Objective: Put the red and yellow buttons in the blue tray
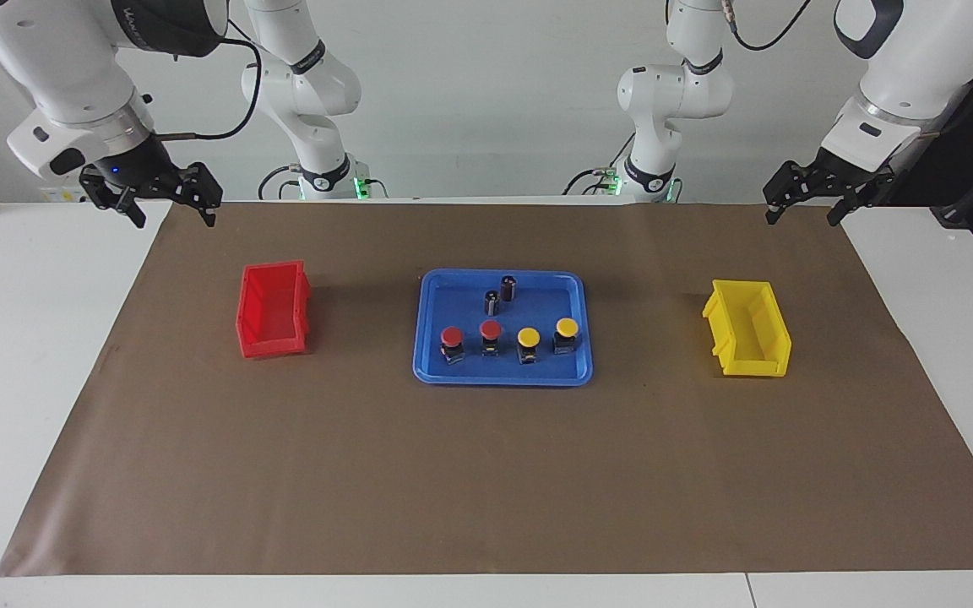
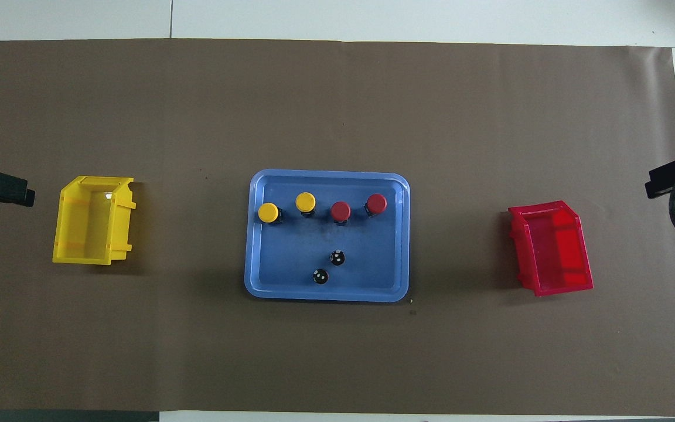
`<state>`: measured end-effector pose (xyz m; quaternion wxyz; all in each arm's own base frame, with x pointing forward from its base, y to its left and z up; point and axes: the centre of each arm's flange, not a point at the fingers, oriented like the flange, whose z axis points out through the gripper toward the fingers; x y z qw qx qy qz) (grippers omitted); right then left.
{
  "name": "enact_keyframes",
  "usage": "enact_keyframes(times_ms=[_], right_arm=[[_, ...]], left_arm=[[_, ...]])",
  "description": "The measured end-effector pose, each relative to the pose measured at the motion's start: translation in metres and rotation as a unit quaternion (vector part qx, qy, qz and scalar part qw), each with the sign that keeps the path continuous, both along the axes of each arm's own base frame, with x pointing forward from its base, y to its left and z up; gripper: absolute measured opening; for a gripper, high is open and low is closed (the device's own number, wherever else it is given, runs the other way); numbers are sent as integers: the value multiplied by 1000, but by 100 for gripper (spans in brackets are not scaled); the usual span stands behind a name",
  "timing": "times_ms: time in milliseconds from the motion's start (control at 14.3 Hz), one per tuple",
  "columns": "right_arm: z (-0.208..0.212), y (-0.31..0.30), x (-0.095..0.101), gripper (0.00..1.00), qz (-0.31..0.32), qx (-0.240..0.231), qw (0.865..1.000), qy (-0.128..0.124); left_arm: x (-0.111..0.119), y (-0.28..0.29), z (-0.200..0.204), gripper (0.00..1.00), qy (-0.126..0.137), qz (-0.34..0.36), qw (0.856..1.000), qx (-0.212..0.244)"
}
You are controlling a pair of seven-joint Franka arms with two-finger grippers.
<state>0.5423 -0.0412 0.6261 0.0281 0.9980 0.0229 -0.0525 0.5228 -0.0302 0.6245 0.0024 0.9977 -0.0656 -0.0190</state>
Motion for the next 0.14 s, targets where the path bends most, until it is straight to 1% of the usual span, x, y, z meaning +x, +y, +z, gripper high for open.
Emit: enact_keyframes(times_ms=[140], right_arm=[[0,0,0,100,0,0,1000,0]], left_arm=[[1,-1,2,100,-3,0,1000,-3]])
